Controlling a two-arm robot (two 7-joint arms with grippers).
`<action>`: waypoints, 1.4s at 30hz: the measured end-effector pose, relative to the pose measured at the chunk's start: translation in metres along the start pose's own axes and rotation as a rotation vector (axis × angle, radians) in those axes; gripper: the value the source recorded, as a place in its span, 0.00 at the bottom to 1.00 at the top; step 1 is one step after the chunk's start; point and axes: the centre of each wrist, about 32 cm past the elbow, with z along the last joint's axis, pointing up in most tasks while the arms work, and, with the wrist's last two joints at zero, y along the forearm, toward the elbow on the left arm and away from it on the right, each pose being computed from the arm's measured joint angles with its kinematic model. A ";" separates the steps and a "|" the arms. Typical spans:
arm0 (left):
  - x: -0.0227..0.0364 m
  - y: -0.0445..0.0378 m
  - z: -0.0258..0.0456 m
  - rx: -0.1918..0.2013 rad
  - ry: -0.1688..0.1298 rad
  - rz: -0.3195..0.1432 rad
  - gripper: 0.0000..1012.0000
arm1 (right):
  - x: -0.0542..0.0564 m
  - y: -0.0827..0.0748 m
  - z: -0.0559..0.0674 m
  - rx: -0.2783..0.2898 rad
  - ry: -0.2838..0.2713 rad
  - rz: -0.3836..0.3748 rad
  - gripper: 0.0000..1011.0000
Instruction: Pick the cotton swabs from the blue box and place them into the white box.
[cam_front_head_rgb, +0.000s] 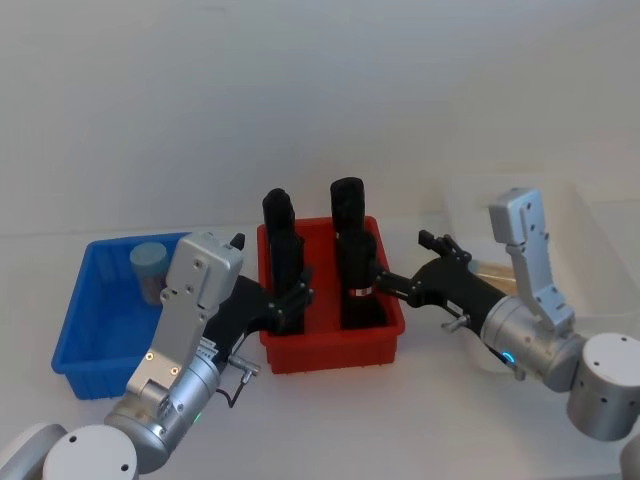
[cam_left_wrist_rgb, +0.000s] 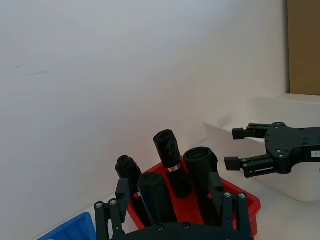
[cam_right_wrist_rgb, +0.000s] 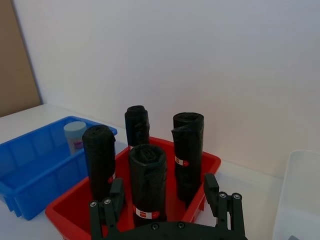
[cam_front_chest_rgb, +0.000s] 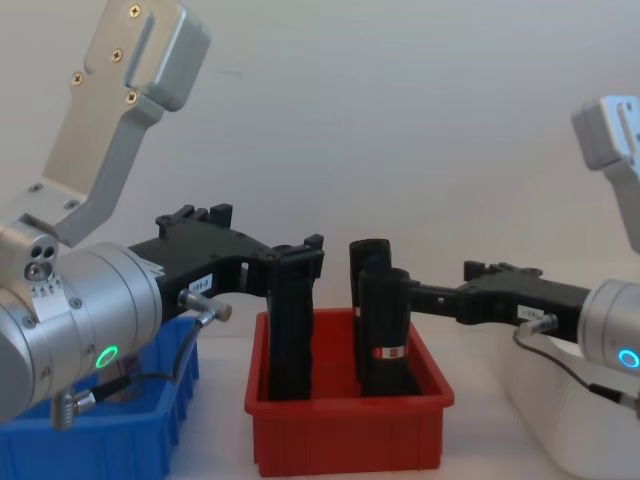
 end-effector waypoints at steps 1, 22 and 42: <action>0.0000 0.0000 0.0000 0.000 0.000 0.000 0.99 | 0.001 0.003 -0.001 -0.003 0.003 0.010 0.99; 0.0000 0.0000 0.0000 0.000 0.000 0.000 0.99 | 0.009 0.045 -0.017 -0.064 0.043 0.108 0.99; 0.0000 0.0000 0.0000 0.000 0.000 0.000 0.99 | 0.014 0.068 -0.025 -0.077 0.024 0.145 0.57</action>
